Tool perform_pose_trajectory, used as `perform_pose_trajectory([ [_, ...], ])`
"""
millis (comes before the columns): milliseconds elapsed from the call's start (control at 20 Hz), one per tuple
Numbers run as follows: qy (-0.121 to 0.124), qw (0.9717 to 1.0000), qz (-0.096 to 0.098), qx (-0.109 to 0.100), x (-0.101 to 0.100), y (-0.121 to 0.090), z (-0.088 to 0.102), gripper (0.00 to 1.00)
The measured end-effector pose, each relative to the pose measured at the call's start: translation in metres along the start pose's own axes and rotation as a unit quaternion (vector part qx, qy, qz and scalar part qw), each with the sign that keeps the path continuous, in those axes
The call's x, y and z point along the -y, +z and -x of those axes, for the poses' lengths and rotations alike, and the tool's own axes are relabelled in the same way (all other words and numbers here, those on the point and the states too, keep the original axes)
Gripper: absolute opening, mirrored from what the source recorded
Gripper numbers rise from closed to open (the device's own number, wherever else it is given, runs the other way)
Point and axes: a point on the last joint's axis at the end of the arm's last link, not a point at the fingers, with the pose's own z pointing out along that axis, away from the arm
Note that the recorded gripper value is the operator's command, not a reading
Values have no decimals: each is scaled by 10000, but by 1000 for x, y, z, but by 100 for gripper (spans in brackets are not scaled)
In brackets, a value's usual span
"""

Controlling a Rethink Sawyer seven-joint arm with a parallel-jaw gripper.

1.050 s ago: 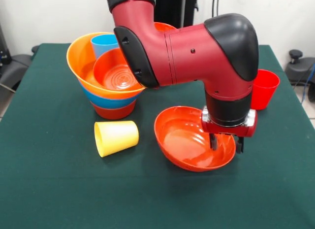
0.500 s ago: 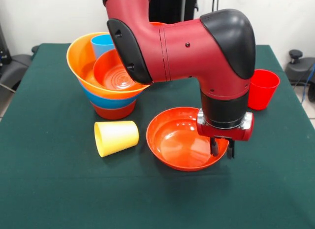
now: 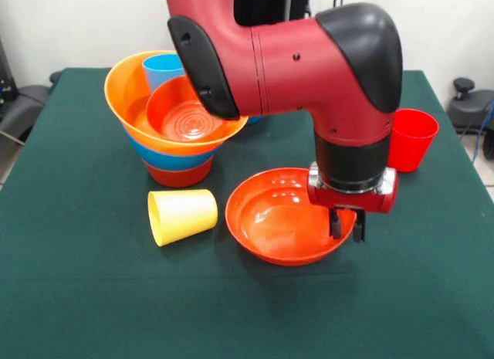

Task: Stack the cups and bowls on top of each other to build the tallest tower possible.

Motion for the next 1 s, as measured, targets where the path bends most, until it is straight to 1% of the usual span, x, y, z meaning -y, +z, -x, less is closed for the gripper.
perform_pose_trajectory([
  [150, -47, 10000, -47, 7, 1, -12, -4, 0],
  [200, -90, 9999, -103, 33, 2, -26, -8, 0],
  [400, -139, 9995, -228, 139, 6, -60, -12, 0],
  [500, -136, 9994, -258, 192, 6, -77, -14, 0],
  [650, -119, 9993, -253, 245, 4, -94, -15, 0],
  [800, -105, 9991, -224, 331, -2, -123, -16, 0],
  [900, -86, 9992, -215, 334, -6, -140, -18, 0],
  [1000, -70, 9992, -211, 324, -8, -149, -19, 0],
])
